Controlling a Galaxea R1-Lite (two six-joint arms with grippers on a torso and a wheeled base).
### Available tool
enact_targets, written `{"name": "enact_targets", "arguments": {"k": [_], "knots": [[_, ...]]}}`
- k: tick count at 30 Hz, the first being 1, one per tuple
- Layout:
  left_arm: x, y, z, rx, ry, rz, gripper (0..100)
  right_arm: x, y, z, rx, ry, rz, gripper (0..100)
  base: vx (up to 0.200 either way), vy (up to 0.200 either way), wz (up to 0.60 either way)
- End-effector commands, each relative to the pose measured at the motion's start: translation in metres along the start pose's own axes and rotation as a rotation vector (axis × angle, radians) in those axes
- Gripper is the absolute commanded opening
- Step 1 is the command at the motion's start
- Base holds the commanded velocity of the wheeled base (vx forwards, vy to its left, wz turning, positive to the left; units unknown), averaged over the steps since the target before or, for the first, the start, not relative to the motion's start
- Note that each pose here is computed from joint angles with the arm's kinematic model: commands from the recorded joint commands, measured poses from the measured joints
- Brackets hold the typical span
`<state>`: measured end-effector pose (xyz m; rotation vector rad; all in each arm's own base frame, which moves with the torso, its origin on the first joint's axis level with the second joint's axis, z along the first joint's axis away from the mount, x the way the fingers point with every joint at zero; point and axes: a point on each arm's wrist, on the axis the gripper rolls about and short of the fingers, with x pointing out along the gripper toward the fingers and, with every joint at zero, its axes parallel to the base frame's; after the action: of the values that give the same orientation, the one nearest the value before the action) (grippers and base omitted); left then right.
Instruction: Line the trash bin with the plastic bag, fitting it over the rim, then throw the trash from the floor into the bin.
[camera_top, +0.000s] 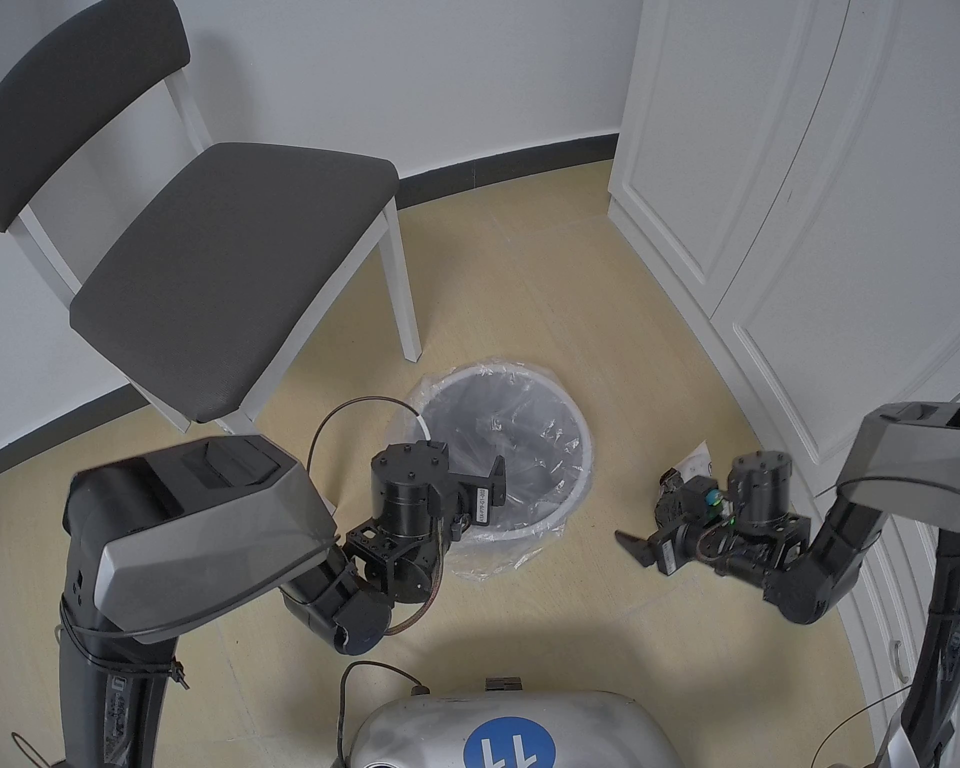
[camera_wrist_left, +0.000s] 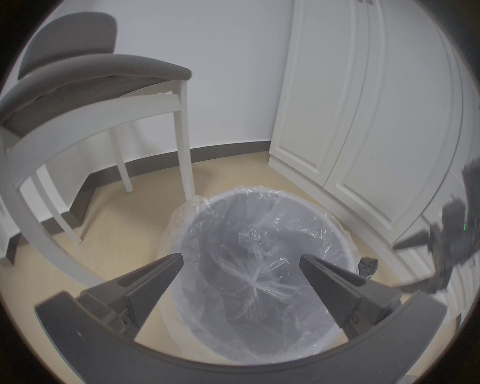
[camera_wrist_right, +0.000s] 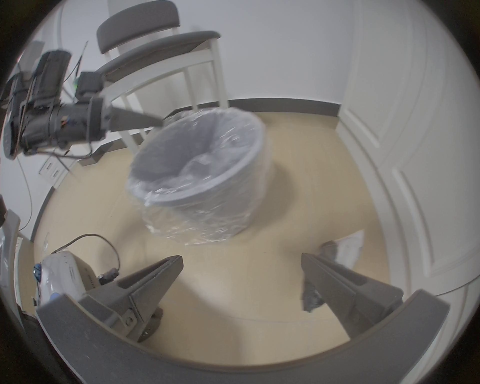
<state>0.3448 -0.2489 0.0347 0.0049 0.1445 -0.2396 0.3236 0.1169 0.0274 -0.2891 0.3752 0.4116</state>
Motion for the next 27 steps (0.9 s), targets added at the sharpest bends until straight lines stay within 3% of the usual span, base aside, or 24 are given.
{"name": "enact_targets", "arguments": {"k": [1,3,6,8,17,27], "knots": [[0.003,-0.016,0.032,0.036,-0.031,-0.026,100,-0.024,-0.051,0.039,0.036,-0.131,-0.141,100,0.000,0.000,0.00],[0.005,-0.022,0.037,0.047,-0.010,-0.032,100,-0.026,-0.061,0.046,0.061,-0.165,-0.171,100,0.000,0.000,0.00],[0.015,-0.033,0.051,0.078,0.046,-0.002,100,-0.026,-0.074,0.074,0.203,-0.278,-0.202,100,0.000,0.000,0.00],[0.021,-0.036,0.056,0.090,0.061,0.025,100,-0.026,-0.076,0.081,0.244,-0.308,-0.201,100,0.000,0.000,0.00],[0.052,-0.055,0.056,0.153,0.171,0.068,100,-0.044,-0.088,0.093,0.263,-0.346,-0.231,100,0.000,0.000,0.00],[0.066,-0.050,0.037,0.203,0.249,0.119,100,-0.070,-0.112,0.102,0.263,-0.402,-0.278,100,0.000,0.000,0.00]]}}
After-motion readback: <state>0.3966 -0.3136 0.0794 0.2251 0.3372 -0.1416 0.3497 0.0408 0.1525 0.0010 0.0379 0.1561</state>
